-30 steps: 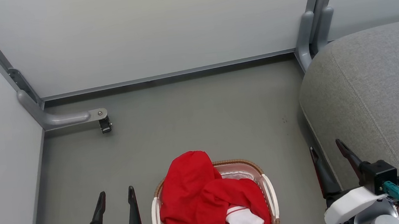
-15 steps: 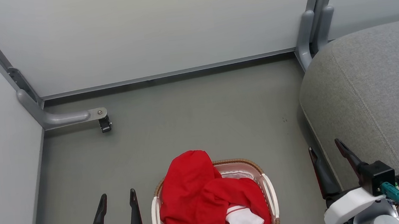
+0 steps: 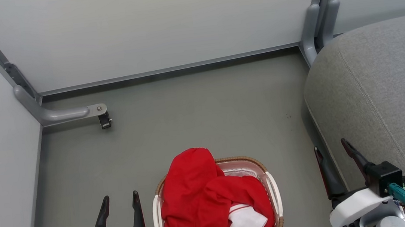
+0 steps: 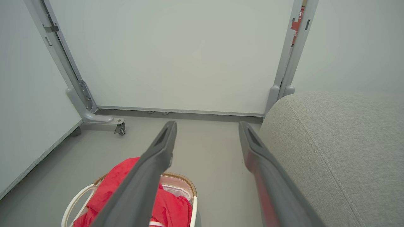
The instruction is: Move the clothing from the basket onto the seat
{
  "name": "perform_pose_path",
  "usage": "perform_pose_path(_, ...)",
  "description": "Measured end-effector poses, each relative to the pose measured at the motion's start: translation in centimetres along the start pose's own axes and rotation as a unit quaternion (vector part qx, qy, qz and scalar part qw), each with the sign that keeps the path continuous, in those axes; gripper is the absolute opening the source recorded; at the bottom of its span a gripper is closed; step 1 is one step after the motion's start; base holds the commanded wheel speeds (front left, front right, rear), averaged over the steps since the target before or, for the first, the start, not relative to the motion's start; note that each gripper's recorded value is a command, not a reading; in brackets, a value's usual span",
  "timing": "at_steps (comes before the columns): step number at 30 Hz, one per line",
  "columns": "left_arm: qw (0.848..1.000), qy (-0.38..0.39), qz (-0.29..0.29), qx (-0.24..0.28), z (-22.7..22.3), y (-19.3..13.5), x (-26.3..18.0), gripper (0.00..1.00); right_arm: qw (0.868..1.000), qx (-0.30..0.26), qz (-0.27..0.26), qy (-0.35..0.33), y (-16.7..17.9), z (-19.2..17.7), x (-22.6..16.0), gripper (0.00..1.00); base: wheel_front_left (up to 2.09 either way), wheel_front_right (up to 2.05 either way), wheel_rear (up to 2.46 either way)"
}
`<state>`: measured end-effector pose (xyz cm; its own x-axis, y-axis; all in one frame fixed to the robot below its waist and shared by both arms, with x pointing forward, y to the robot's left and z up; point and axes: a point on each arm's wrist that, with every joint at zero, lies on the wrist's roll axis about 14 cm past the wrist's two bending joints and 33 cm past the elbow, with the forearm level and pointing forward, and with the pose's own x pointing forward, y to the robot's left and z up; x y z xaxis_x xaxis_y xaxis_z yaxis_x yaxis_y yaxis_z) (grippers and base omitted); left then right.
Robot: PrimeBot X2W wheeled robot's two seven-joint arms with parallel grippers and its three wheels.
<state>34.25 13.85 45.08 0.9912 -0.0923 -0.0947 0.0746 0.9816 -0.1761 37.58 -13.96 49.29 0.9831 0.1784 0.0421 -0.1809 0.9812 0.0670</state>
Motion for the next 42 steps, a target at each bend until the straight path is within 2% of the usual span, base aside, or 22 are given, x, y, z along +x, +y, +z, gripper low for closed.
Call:
perform_pose_path(9, 0.999, 0.004, -0.032, 0.027, -0.1, -1.0, 2.6, 1.00, 1.000, -0.005, -0.002, -0.013, -0.5, 0.6, 2.3, 1.00, 0.00, 0.00, 0.00)
perform_pose_path(16, 0.990, 0.013, -0.117, 0.071, -0.9, -4.6, 7.2, 1.00, 0.999, -0.010, -0.022, -0.031, -2.6, 1.0, 5.7, 1.00, 0.00, 0.00, 0.00)
perform_pose_path(22, 0.974, 0.064, -0.194, 0.096, -4.9, -7.8, 10.8, 1.00, 0.998, -0.013, -0.048, -0.038, -5.1, 0.3, 8.7, 1.00, 0.00, 0.00, 0.00)
perform_pose_path(27, 0.951, 0.145, -0.246, 0.121, -11.2, -9.2, 12.2, 1.00, 0.997, -0.011, -0.067, -0.026, -6.9, -1.8, 10.5, 1.00, 0.00, 0.00, 0.00)
perform_pose_path(36, 0.884, 0.295, -0.325, 0.162, -22.7, -10.0, 10.9, 1.00, 0.996, -0.001, -0.093, 0.015, -9.4, -7.0, 12.1, 1.00, 0.00, 0.00, 0.00)
perform_pose_path(42, 0.860, 0.337, -0.338, 0.180, -27.3, -9.7, 11.9, 1.00, 0.993, 0.004, -0.107, 0.046, -10.8, -10.3, 12.0, 1.00, 0.00, 0.00, 0.00)
